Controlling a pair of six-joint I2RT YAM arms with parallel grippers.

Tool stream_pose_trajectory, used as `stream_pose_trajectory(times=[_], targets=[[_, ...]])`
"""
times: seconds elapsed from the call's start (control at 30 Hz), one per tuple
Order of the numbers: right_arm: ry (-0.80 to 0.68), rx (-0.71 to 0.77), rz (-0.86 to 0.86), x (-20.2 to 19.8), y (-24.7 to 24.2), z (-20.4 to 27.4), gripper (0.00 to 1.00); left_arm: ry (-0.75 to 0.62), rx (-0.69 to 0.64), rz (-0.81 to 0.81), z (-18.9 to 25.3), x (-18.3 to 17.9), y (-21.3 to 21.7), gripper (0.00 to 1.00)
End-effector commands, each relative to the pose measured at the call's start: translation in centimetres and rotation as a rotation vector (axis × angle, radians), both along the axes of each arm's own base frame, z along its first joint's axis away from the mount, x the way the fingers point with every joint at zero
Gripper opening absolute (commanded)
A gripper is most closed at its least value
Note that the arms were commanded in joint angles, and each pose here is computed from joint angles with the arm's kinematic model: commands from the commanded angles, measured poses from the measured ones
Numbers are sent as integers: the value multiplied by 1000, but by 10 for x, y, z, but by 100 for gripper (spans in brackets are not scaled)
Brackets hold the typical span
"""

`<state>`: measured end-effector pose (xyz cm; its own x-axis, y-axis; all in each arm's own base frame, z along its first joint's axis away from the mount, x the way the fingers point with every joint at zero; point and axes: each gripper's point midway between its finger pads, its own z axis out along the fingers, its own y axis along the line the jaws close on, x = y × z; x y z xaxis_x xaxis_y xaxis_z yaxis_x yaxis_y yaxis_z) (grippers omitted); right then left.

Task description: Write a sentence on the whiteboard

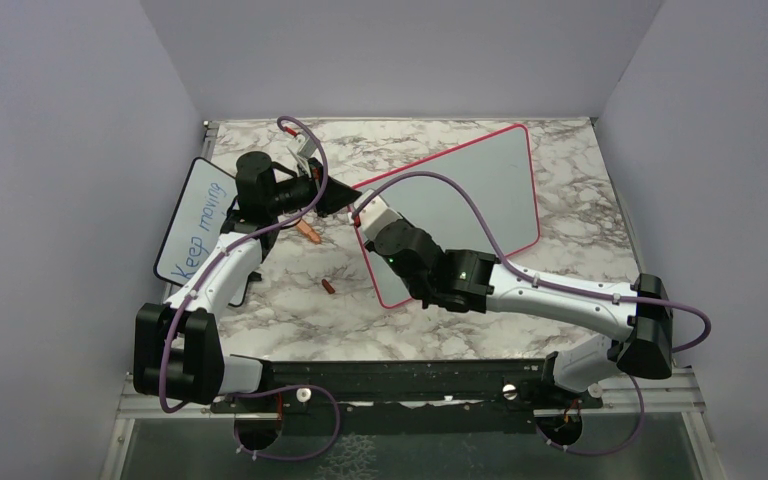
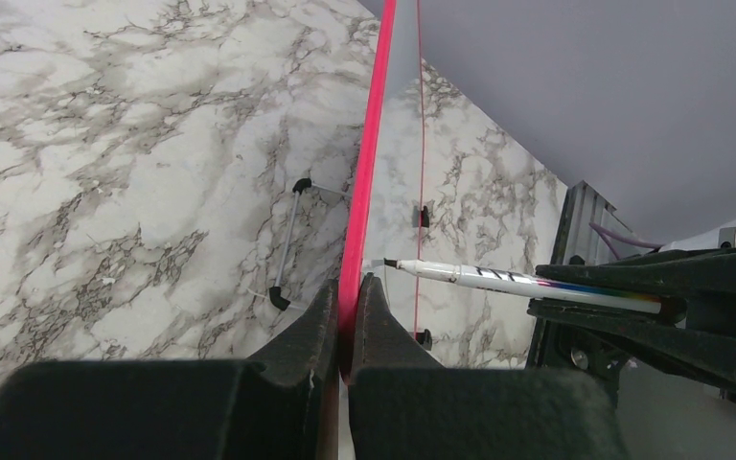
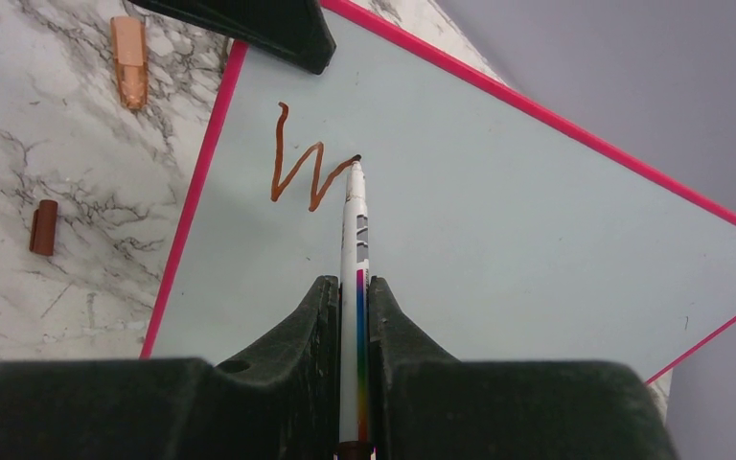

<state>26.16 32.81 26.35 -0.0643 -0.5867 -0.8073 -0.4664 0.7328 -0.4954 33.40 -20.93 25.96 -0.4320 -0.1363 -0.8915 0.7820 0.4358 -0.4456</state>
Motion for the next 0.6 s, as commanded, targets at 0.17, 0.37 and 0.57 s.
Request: stream_pose_trajectory(times=[0.17,0.37,0.57], targets=[[-58,52,-37,13,2,22,1,-22,49,-9,-11,1,1,0],[-62,60,-35,14,3,25,0,-24,49,-8,-10,1,1,0],[-43,102,8,6,2,31,0,-24,52,2,-10,3,2,0]])
